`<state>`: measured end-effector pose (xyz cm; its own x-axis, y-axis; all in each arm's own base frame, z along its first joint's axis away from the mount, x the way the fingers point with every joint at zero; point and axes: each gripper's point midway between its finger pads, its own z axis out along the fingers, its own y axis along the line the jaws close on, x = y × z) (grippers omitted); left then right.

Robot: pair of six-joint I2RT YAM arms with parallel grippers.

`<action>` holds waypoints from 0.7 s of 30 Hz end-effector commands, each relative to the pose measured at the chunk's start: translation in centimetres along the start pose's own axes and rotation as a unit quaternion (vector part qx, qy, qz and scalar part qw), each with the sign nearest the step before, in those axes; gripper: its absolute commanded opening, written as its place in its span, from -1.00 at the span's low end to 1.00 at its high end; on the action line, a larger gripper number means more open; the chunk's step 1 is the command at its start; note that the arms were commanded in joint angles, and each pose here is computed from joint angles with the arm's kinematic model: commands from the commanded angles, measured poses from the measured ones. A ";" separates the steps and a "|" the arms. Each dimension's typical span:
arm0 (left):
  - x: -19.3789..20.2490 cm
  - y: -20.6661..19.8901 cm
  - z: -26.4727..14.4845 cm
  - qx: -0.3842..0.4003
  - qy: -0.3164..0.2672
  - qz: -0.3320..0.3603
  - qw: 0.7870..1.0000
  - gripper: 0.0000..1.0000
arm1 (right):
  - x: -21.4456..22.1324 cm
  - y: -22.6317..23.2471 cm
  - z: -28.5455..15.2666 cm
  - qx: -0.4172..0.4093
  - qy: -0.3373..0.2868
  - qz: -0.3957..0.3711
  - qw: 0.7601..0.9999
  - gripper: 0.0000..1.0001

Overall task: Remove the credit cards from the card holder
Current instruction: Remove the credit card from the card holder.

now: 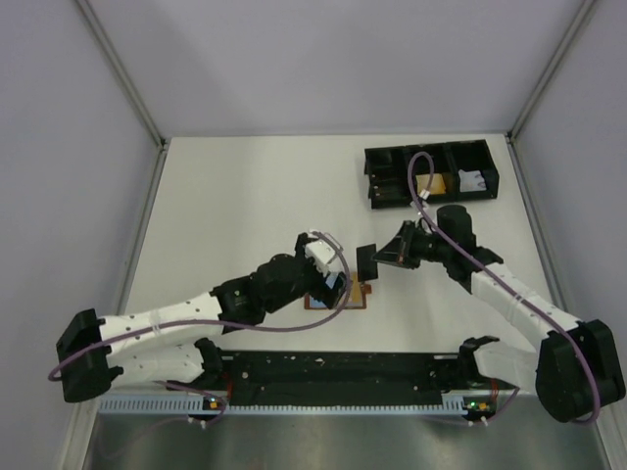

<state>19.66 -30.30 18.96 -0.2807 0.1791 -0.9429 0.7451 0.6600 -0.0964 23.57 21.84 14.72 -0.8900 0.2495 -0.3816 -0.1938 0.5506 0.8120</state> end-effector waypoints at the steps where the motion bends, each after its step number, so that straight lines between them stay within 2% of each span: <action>1: -3.2 -0.9 0.0 -0.021 -0.064 0.152 0.986 0.86 | -1.9 3.6 -1.1 -0.023 -0.040 0.009 0.999 -1.00; 8: -3.7 -3.9 0.9 -0.060 -0.088 0.278 0.955 0.82 | -1.8 6.1 -1.5 -0.030 -0.039 0.025 0.998 -1.00; 13: -3.8 -4.4 2.0 -0.105 -0.091 0.333 0.933 0.54 | -2.0 7.2 -2.0 -0.037 -0.047 0.028 0.998 -1.00; 17: -4.5 -3.9 2.4 -0.166 -0.102 0.350 0.916 0.29 | -2.0 7.5 -2.4 -0.037 -0.052 0.028 0.998 -1.00; 21: -4.6 -4.2 2.9 -0.189 -0.103 0.366 0.905 0.05 | -1.9 7.7 -2.4 -0.039 -0.052 0.030 0.997 -1.00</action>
<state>18.74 -35.60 18.34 0.3281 0.6035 -0.7267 0.5367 0.5139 0.6692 22.56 23.27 19.83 -0.8780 0.3452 -0.3315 -0.1270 0.4996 0.8569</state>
